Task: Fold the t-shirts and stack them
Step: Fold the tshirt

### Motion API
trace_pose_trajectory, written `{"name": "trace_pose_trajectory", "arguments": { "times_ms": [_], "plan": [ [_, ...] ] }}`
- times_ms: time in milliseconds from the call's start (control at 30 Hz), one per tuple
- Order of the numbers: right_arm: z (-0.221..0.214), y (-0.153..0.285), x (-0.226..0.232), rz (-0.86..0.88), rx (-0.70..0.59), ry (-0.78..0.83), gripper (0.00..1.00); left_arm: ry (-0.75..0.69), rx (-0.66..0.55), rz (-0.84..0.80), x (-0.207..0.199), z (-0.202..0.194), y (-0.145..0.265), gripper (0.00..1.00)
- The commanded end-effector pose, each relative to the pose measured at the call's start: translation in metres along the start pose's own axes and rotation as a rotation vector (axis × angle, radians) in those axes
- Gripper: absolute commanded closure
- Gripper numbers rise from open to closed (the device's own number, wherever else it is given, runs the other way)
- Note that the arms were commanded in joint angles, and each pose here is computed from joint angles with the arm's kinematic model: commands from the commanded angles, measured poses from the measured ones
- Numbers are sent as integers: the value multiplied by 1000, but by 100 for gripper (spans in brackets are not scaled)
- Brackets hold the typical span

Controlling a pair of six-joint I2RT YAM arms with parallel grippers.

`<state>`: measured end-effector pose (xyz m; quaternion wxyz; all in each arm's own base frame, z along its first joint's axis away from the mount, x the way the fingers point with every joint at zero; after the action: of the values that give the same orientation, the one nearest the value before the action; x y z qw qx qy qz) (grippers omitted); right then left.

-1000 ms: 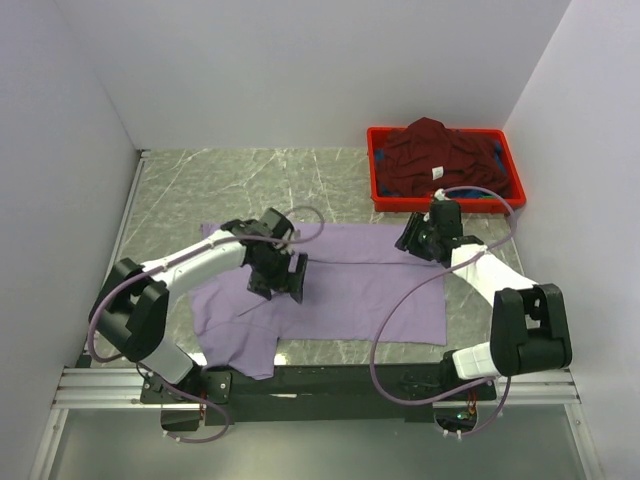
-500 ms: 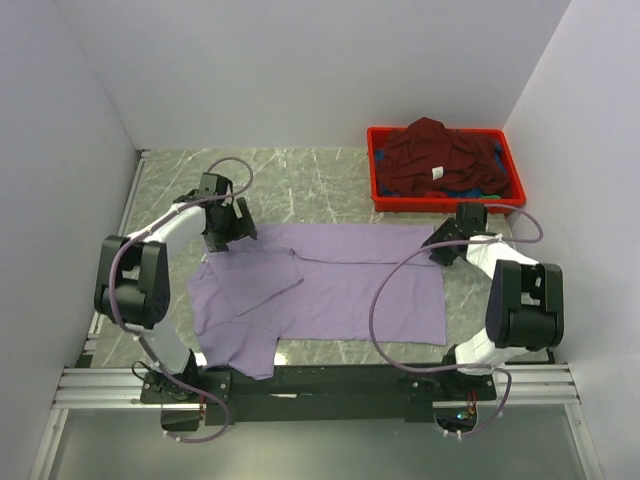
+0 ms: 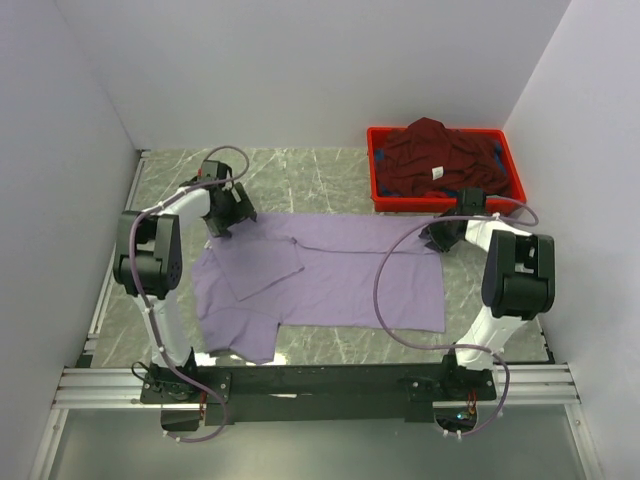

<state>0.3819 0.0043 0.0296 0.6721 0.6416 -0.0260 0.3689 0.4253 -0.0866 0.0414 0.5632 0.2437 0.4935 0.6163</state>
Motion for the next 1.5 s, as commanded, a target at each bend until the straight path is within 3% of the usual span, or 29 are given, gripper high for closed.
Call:
{"name": "trace_pose_trajectory", "arguments": {
  "times_ms": [0,200,333,467,567,700,900,1167,1467],
  "plan": [
    [21,-13,-5,-58,-38,-25,56,6,-19,-9,-7,17,-21,9],
    [43,-9,16,-17,-85,8,56,14,-52,-35,-18,34,-14,9],
    [36,11,25,16,-81,63,55,9,-131,-18,-13,42,28,8],
    [16,41,25,24,-105,138,55,37,-176,59,18,25,64,8],
    [-7,55,18,8,-104,218,55,80,-138,151,57,-18,80,12],
    [-39,67,6,-7,-89,324,55,127,-113,232,90,-56,101,29],
    [-64,77,5,37,-69,397,55,177,-63,288,111,-96,113,47],
    [-72,85,5,94,-52,426,55,248,32,336,121,-133,116,51],
    [-84,83,-5,123,-18,447,55,278,54,401,131,-146,123,59]
  ]
}}
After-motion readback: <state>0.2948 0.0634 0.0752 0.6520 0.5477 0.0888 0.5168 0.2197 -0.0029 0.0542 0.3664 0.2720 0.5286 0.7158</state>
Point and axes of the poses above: each gripper's point midway between its finger pads, its own y axis back along the fingers, its own x axis along the line the jaws close on, z = x × y, the point moved 1 cm from there along y, back along the fingers, and after that the axes turned 9 degrees about -y, right-handed, at the moved point
